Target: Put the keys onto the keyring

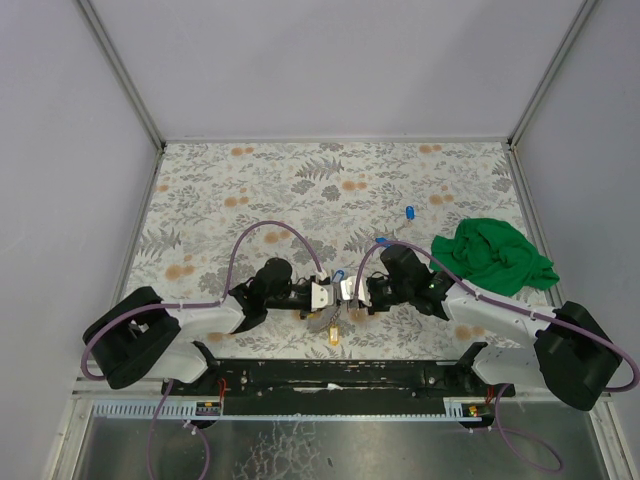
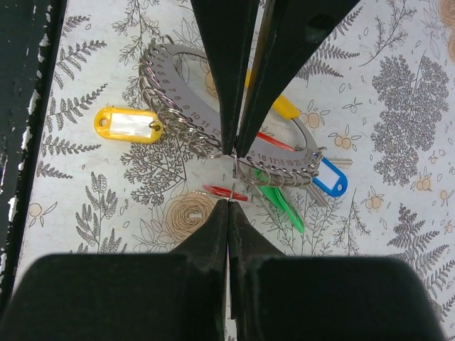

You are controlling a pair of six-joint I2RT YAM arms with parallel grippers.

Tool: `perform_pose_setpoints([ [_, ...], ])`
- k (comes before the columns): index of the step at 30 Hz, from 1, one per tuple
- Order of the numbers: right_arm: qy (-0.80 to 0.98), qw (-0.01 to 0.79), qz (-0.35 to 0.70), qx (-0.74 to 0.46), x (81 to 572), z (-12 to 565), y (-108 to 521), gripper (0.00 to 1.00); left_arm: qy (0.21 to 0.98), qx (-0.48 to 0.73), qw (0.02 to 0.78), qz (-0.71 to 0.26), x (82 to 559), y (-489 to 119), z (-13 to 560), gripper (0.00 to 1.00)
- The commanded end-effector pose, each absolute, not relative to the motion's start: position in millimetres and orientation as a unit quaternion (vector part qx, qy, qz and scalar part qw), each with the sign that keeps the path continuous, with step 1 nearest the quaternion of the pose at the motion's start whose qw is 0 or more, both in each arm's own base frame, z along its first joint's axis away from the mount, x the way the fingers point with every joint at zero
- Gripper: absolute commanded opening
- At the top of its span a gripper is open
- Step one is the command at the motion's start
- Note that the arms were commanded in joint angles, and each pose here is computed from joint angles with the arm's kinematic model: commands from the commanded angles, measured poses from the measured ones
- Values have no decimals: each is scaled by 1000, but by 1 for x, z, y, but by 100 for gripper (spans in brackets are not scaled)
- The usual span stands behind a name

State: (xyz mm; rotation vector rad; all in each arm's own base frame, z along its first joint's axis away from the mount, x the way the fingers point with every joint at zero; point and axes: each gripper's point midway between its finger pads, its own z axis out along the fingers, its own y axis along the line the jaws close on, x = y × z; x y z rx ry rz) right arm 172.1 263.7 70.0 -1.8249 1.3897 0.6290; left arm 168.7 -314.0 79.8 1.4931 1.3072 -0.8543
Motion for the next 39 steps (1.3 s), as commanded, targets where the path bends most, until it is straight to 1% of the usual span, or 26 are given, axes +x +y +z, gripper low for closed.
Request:
perform_pose_setpoints([
  [1, 512, 399, 258, -716, 174, 90, 277, 0, 502, 612, 494, -359, 168, -322, 95, 0],
  [39, 500, 411, 272, -713, 172, 98, 282, 0, 503, 614, 487, -364, 166, -324, 93, 0],
])
